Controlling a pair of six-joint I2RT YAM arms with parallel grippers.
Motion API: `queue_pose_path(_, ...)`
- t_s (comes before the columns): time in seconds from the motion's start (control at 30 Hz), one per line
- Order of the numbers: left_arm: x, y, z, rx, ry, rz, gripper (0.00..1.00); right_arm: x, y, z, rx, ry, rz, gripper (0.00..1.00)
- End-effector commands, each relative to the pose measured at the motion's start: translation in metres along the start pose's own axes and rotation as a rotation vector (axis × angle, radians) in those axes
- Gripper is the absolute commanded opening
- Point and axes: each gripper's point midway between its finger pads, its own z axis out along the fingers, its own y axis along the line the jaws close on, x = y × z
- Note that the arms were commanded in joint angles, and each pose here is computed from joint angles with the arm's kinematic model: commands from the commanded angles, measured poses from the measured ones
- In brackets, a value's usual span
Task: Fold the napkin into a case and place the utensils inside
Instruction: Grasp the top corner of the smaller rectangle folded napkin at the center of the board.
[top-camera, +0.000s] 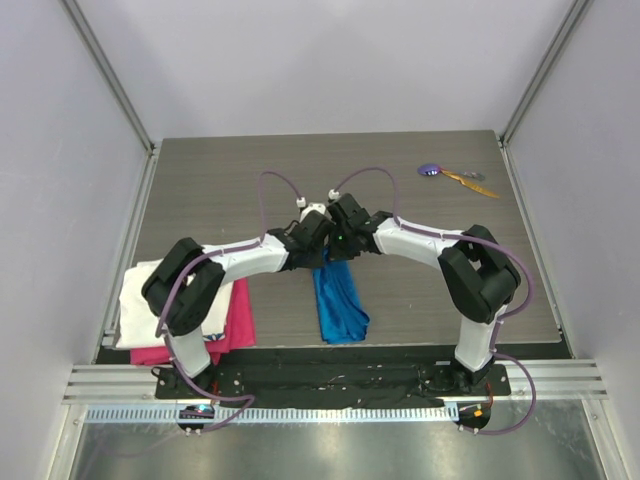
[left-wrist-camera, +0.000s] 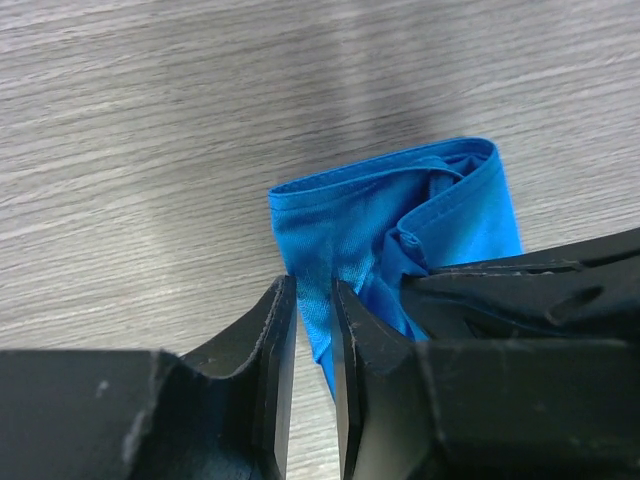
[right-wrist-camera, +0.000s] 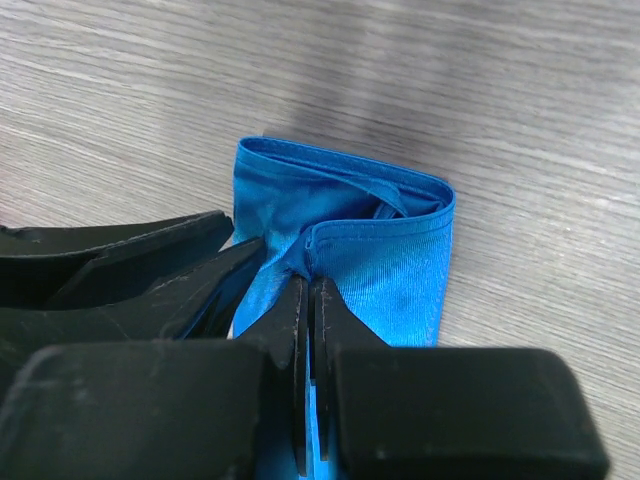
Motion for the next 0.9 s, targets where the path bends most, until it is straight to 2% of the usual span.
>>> queue_pose_path(0.0,-0.022,-0.014,0.002,0.005,-0.087,0.03,0.24,-0.019,0.012,-0.018,-0.068,-0.062,0.044,0.01)
queue_pose_path(0.27,-0.02,-0.016,-0.004,0.004,-0.101,0.025,0.31,-0.015,0.009,-0.016,-0.068,-0.055,0.05,0.01)
queue_pose_path(0.5,-0.026,-0.013,-0.022,0.035,-0.169,-0.028,0.36,-0.016,0.008,-0.019,-0.071,-0.061,0.055,0.01)
queue_pose_path(0.87,-0.018,-0.017,-0.013,0.041,-0.138,-0.015,0.35,-0.014,0.006,-0.018,-0.073,-0.052,0.061,0.01)
